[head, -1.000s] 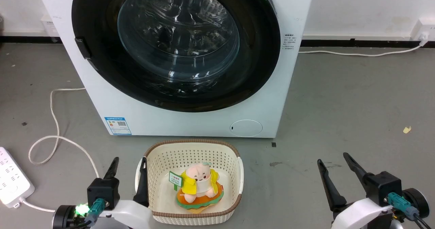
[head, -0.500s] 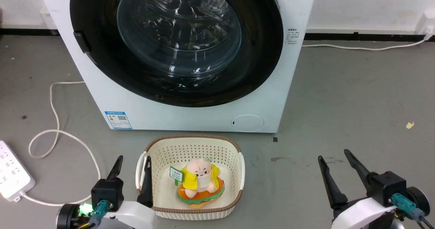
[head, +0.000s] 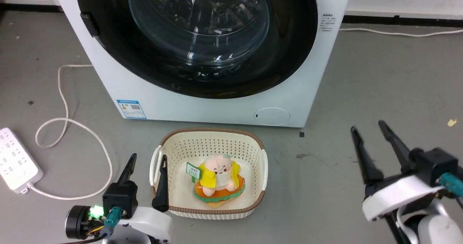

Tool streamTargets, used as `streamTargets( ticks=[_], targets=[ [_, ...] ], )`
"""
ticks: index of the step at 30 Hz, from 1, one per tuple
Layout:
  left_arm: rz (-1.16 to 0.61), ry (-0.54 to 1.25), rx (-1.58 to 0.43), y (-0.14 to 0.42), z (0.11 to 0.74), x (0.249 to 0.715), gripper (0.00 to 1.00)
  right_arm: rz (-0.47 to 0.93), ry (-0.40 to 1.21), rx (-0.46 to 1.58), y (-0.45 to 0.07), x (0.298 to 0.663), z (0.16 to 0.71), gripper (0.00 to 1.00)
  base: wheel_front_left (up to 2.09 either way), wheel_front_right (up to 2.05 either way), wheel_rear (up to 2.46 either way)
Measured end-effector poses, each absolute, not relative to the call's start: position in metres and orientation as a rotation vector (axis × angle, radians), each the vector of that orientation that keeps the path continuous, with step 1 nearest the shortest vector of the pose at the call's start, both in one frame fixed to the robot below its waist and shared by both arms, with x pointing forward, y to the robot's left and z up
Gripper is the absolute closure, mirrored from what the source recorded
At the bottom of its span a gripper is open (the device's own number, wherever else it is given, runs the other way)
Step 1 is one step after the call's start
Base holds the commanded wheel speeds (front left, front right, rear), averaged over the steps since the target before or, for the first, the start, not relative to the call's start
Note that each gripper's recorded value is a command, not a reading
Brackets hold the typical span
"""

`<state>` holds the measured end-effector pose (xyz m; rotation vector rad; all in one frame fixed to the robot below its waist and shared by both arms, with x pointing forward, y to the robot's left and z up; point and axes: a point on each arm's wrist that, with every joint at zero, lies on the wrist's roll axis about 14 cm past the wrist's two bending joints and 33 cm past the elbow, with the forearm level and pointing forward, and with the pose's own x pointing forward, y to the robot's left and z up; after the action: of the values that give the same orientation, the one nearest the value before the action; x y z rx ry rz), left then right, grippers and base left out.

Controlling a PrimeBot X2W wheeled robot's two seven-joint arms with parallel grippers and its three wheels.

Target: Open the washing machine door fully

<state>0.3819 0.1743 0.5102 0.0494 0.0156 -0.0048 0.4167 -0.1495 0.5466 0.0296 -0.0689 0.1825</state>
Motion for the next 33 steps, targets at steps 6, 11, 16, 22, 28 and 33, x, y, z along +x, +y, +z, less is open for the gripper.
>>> streamTargets(
  ticks=[6,11,16,22,28,33],
  targets=[
    [0.002,0.014,0.052,0.175,0.507,0.385,0.0,0.168,-0.102,0.134,-0.151,0.447,0.565,1.0,0.0,0.0,0.0],
    [0.008,0.018,0.054,0.176,0.504,0.386,0.0,0.153,-0.109,0.221,-0.154,0.467,0.572,1.0,0.0,0.0,0.0],
    [0.019,0.014,0.057,0.179,0.503,0.389,0.0,0.135,-0.105,0.321,-0.16,0.488,0.576,1.0,0.0,0.0,0.0],
    [0.017,0.024,0.06,0.178,0.497,0.391,0.0,0.139,-0.081,0.433,-0.158,0.515,0.575,1.0,0.0,0.0,0.0],
    [0.025,0.023,0.066,0.18,0.494,0.399,0.0,0.144,-0.038,0.544,-0.154,0.547,0.572,1.0,0.0,0.0,0.0],
    [0.033,0.033,0.072,0.182,0.487,0.404,0.0,0.128,0.086,0.653,-0.15,0.583,0.551,1.0,0.0,0.0,0.0]
  ],
)
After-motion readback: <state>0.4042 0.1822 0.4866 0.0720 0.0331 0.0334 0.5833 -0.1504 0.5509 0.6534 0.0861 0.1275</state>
